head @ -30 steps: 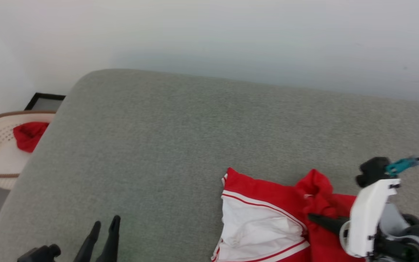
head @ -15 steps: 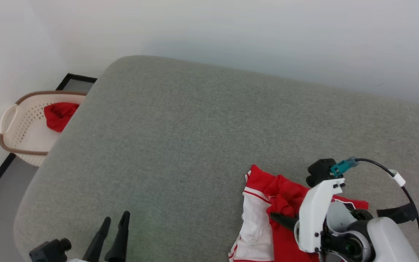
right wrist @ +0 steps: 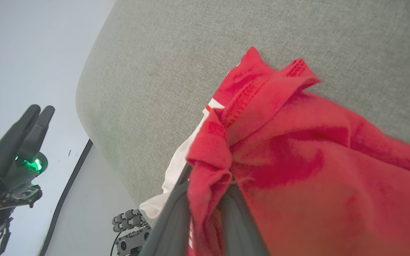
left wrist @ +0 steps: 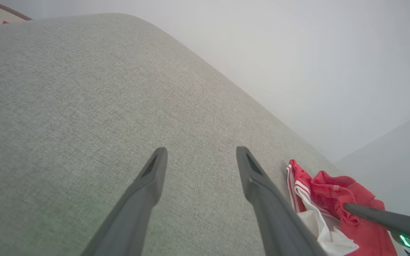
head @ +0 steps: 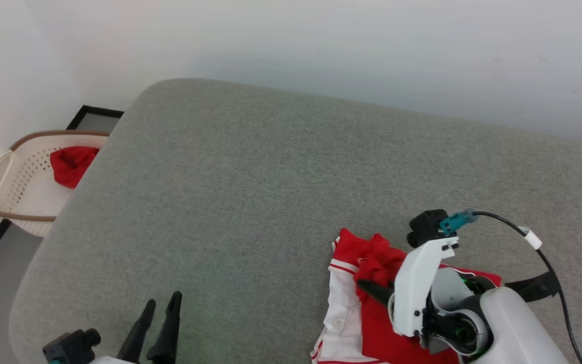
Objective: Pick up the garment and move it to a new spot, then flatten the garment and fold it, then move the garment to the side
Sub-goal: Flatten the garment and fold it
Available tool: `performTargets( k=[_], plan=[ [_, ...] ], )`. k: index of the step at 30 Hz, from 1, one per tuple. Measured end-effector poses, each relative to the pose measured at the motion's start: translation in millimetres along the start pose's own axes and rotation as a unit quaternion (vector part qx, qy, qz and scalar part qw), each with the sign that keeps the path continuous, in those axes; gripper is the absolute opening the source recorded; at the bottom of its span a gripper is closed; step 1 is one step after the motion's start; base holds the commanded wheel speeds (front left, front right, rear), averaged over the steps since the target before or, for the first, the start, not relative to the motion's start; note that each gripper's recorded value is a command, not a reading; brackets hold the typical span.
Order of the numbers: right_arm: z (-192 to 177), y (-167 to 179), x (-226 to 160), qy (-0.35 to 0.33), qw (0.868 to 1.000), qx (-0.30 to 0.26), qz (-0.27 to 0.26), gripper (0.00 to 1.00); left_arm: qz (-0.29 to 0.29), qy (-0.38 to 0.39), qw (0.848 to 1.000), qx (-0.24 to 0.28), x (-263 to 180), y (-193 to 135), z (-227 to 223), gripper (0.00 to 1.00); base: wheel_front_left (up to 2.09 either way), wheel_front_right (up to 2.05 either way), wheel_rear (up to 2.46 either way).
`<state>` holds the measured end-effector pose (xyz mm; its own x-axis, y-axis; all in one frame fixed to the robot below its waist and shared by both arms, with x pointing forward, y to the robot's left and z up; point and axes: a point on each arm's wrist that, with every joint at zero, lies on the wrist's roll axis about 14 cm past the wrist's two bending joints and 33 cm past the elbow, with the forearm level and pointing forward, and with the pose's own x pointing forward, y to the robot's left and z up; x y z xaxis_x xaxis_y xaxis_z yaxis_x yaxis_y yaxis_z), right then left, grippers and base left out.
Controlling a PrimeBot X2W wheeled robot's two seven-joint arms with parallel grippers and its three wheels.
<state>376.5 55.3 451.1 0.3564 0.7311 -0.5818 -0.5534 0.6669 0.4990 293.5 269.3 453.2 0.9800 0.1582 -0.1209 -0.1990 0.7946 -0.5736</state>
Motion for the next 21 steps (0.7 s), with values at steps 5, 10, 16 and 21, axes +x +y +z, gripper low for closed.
performTargets(
  k=[5,10,16,21],
  plan=[
    [3,10,3,-0.004,1.000,-0.012,0.011,1.00,-0.007,0.003,1.000,0.002,3,-3,0,1.00,0.00,0.00,0.00],
    [14,27,-3,-0.023,0.999,-0.034,0.032,1.00,-0.009,0.001,1.000,0.002,4,-3,2,1.00,0.00,0.00,0.00],
    [38,32,-28,-0.076,0.994,-0.065,0.037,1.00,-0.015,0.001,1.000,0.009,4,-4,3,1.00,0.00,0.00,0.00],
    [52,12,-57,-0.122,0.989,-0.085,0.004,1.00,-0.028,0.006,0.999,0.022,7,-9,1,1.00,0.00,0.00,0.00]
  ],
)
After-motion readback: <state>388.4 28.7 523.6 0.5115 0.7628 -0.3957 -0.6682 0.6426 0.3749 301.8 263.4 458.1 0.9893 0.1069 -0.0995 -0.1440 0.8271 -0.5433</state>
